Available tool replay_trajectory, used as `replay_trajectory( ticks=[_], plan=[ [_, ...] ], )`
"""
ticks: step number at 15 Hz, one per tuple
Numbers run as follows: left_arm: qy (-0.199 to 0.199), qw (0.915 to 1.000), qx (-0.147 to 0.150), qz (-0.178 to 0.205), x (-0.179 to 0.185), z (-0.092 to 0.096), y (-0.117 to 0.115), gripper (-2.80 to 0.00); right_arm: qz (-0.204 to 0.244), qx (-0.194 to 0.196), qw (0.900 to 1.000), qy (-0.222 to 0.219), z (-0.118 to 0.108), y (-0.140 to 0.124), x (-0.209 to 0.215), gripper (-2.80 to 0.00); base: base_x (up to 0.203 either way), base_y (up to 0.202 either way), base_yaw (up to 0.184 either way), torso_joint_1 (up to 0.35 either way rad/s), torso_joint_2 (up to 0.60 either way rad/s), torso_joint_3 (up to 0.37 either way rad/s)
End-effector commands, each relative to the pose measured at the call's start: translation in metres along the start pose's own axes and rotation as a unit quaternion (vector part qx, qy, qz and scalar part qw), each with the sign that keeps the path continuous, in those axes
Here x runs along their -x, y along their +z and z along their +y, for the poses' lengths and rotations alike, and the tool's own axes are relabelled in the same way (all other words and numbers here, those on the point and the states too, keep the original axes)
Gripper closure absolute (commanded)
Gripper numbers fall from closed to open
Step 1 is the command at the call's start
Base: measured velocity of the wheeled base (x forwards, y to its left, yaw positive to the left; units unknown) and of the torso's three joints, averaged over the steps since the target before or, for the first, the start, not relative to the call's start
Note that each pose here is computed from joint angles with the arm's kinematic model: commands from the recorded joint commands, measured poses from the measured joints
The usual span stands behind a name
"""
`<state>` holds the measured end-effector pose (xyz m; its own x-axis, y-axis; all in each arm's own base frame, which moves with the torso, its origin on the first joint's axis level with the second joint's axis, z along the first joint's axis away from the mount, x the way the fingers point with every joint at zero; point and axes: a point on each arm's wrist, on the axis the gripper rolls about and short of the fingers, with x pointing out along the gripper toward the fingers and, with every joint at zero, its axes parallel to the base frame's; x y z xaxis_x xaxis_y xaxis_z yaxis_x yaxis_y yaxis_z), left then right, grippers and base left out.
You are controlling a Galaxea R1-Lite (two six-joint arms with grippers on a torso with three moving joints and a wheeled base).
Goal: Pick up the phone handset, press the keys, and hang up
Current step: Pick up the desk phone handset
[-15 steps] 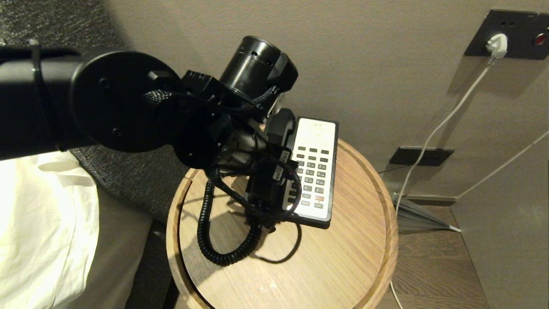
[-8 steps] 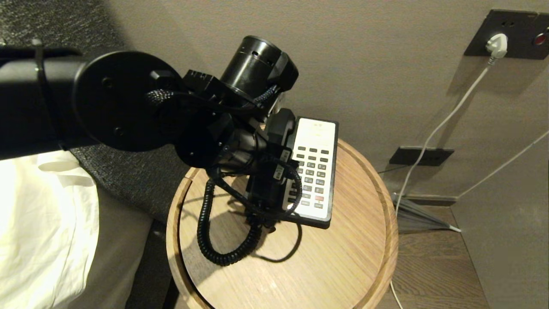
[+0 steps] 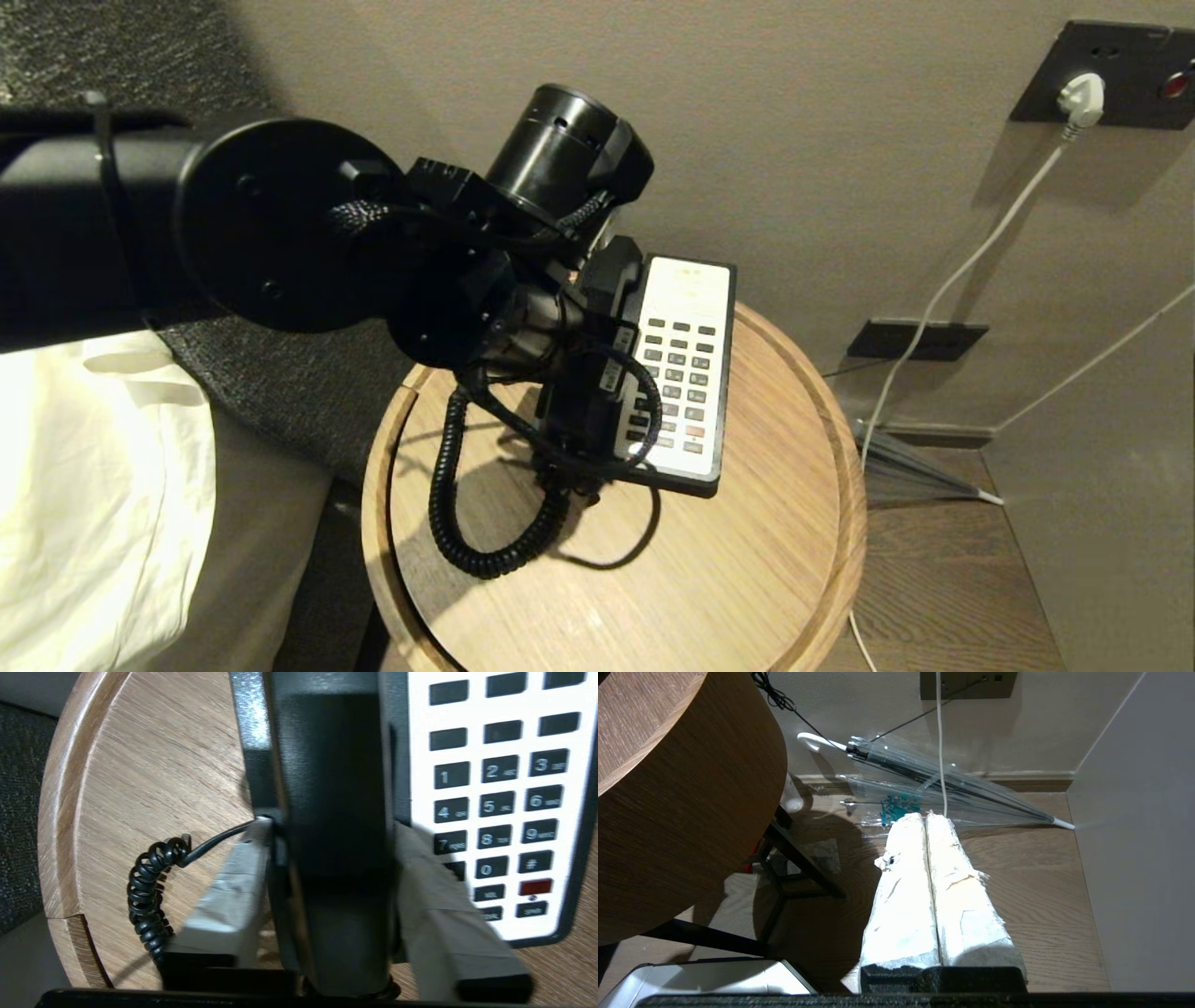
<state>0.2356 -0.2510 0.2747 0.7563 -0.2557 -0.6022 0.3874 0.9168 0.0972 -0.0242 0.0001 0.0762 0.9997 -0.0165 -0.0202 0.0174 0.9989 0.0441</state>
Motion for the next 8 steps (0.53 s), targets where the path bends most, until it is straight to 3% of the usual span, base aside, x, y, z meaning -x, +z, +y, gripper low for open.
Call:
replay_trajectory(
  ticks=[1,8],
  plan=[
    [0.002,1.0,0.001,0.0,0.001,0.001,0.0,0.0,-0.001,0.0,1.0,0.0,0.0,0.0,0.0,0.0,0.0,0.0,0.0,0.0,0.0,0.0],
    [0.002,0.9996,0.01,-0.026,0.022,0.008,0.007,0.0,-0.001,0.0,1.0,0.0,0.0,0.0,0.0,0.0,0.0,0.0,0.0,0.0,0.0,0.0]
  ],
)
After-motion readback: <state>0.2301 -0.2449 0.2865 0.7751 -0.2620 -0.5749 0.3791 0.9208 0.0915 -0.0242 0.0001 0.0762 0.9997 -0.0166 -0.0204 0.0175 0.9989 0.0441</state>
